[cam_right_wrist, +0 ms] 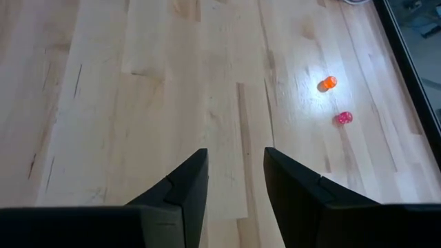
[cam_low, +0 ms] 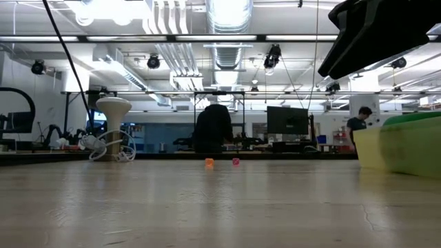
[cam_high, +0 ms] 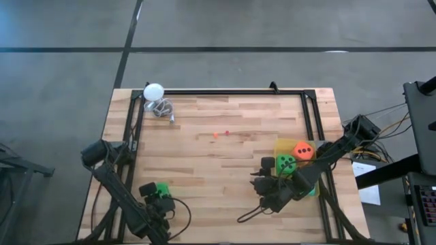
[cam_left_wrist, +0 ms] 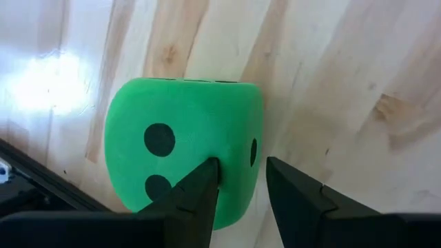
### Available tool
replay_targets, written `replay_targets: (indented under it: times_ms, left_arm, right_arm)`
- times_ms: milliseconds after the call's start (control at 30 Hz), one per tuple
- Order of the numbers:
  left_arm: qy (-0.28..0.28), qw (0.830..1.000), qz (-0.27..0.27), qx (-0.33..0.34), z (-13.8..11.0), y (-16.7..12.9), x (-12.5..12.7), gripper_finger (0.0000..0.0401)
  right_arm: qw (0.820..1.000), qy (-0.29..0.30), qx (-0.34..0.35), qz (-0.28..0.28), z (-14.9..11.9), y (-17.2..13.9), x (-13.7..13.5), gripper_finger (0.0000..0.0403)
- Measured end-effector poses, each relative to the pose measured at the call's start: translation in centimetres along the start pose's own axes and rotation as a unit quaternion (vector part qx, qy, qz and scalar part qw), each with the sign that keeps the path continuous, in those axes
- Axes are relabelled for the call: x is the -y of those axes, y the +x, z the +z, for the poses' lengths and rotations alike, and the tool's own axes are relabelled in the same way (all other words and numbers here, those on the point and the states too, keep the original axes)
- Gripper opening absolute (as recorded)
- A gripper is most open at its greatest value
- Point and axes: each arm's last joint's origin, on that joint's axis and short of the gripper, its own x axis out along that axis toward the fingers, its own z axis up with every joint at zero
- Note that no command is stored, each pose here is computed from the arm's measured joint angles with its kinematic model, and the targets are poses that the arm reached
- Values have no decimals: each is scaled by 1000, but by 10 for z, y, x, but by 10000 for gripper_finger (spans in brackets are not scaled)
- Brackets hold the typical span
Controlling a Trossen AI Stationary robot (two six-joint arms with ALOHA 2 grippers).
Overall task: Pick & Place Dice
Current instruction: Put the large green dice into the yellow bin
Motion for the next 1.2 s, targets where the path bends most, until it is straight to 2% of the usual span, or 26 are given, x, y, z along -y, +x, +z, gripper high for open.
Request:
replay_targets:
  times_ms: [233, 500, 600, 700, 967, 1200]
  left_arm:
    - [1, 1000, 13, 2, -1, 7, -3, 106]
    - [38, 999, 23, 18, 3, 10, -6, 31]
    - [39, 999, 26, 27, 7, 11, -6, 19]
    - [34, 999, 27, 27, 10, 11, -7, 25]
    - [38, 997, 25, 57, 17, 9, -5, 78]
    - [18, 998, 12, 59, 20, 2, -13, 86]
  right_arm:
    - [1000, 0, -5, 10, 0, 0, -1, 134]
    - [1000, 1, -7, 20, 0, 0, -1, 134]
    - [1000, 3, 1, 22, 2, 1, -1, 134]
    - [1000, 7, 14, 27, 5, 1, -2, 134]
    - [999, -8, 18, 28, 6, 1, -2, 134]
    - [999, -9, 17, 31, 6, 1, -2, 134]
